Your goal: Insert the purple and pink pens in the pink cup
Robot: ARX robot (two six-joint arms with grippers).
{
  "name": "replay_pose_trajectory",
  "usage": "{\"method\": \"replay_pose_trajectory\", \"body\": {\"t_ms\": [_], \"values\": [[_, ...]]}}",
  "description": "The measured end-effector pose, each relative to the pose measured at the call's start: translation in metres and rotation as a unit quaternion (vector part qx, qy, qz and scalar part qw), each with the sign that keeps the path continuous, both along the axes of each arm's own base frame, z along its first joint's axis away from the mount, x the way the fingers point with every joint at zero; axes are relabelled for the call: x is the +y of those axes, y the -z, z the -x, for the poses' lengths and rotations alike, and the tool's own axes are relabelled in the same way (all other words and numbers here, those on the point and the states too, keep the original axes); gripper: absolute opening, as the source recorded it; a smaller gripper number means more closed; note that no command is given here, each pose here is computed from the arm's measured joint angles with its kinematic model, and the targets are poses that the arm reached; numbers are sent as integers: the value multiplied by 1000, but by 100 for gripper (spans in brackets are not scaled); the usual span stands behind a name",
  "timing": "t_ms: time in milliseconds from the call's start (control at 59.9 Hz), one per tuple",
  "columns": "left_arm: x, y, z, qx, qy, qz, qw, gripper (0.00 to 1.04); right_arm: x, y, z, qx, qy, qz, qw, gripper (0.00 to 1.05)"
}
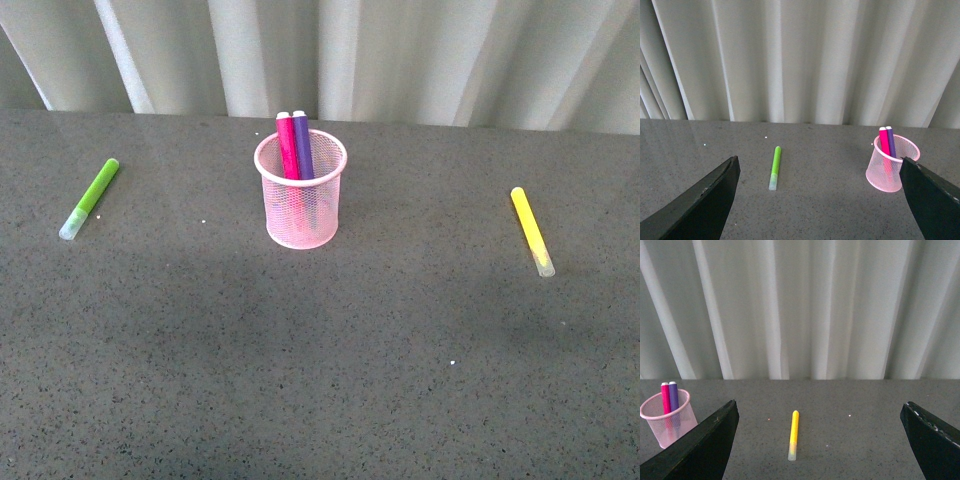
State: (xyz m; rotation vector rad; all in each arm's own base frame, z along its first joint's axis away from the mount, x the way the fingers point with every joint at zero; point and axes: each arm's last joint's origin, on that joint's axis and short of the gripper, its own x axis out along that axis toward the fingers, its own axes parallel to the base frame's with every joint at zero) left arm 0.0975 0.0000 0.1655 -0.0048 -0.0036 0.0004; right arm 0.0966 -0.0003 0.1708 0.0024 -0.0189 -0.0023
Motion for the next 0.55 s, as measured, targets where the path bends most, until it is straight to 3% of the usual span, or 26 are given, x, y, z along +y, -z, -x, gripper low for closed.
{"method": "replay_pose_trajectory", "body": {"t_ms": [551], "values": [[0, 0, 0, 0, 0, 0, 1000, 98, 0, 0, 0, 0, 0, 0, 1000, 98]]}}
